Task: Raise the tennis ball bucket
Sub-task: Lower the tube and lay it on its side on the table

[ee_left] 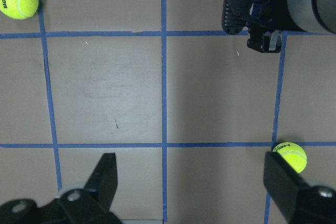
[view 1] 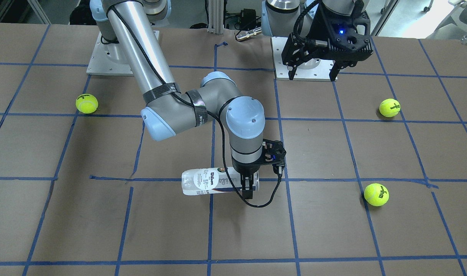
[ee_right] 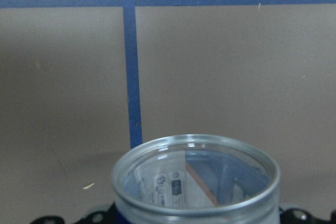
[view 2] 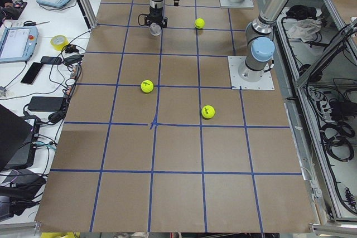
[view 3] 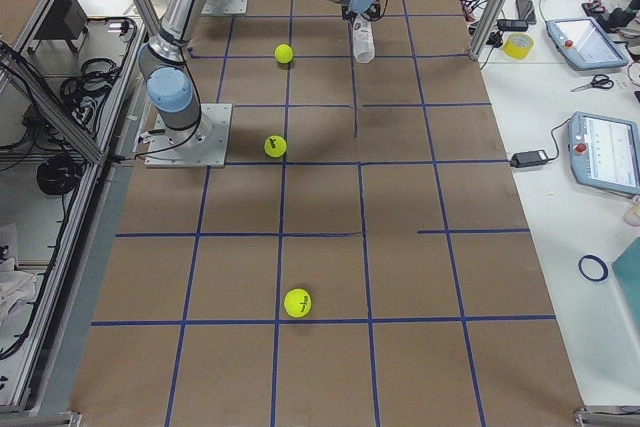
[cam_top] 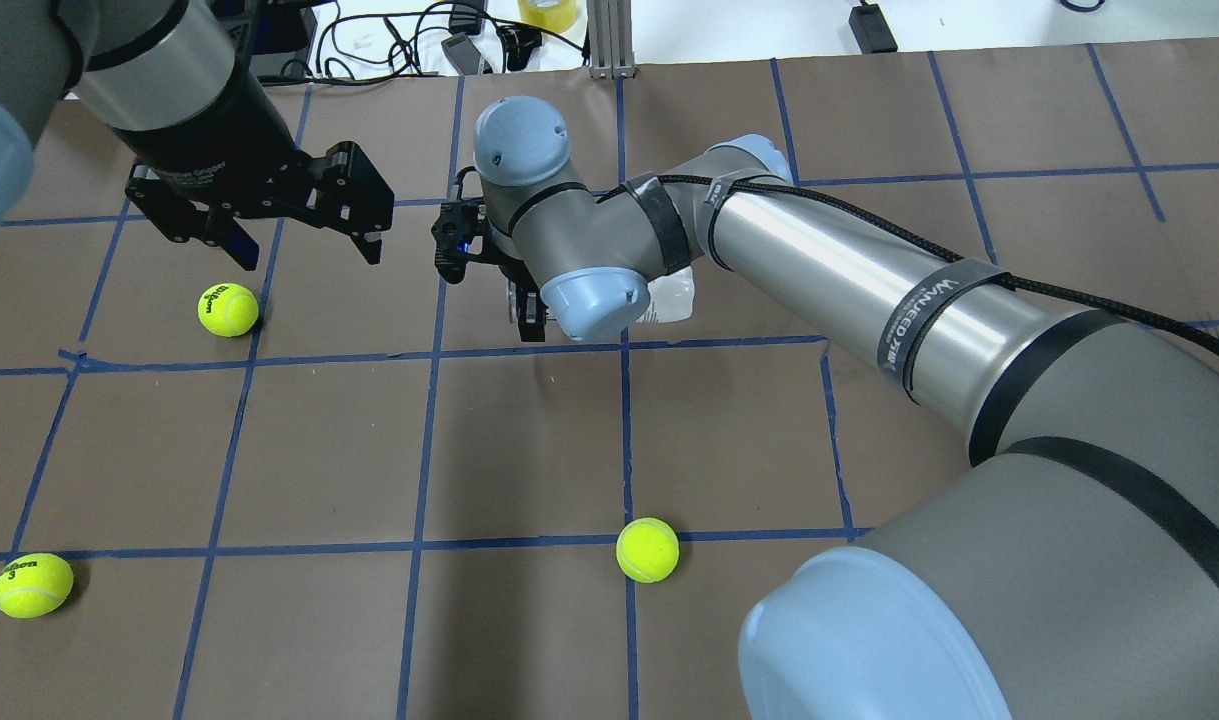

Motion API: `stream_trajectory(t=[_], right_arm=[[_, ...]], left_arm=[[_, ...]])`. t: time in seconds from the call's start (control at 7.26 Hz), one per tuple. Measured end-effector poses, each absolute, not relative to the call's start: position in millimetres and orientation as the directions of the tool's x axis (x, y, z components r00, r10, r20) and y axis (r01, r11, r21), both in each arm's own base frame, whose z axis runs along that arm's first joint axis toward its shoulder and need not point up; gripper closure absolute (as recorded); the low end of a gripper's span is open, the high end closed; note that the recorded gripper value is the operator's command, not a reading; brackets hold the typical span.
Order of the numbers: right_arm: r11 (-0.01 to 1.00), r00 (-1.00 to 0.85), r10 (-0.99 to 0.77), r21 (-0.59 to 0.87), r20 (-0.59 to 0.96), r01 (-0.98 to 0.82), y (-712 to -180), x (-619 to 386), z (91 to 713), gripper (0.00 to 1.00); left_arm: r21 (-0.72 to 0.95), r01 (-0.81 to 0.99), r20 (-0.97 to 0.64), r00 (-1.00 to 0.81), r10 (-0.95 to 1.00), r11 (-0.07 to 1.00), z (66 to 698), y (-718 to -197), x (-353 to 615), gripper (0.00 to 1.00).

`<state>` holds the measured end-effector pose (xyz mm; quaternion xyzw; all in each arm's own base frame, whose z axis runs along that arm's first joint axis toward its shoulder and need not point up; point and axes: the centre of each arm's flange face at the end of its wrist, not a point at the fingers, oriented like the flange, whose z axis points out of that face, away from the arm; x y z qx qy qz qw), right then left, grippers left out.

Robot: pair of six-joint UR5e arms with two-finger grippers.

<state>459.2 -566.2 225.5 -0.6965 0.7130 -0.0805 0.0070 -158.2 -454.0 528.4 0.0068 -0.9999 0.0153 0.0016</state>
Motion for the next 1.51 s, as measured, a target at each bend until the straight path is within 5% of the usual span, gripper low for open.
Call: stream_trajectory(t=[0.28,0.55,0.69,1.51], right_arm=[[0.015,-0.032,-0.994,-0.159,0.106,-0.987,-563,466,221,0.36],[0.026,-0.039,-0.998,-0.233,0.049,-0.972,-554,475,215,0.29],[0.051,-0.058,-0.998,-0.257,0.022,-0.965,-550,477,213,0.0],[0.105,-0.115,-0.993,-0.314,0.013,-0.943,-550,477,211,0.0]], left_arm=[[-0.03,-0.014,0.002,-1.0,-0.014,0.999,528,-454,-157,0.0],[-0.03,-0.016,0.002,-1.0,-0.016,0.999,528,-454,-157,0.0],[-0.031,-0.017,0.003,-1.0,-0.016,0.999,529,-454,-157,0.0],[-0.03,-0.018,0.002,-1.0,-0.018,0.999,529,-454,-156,0.0]])
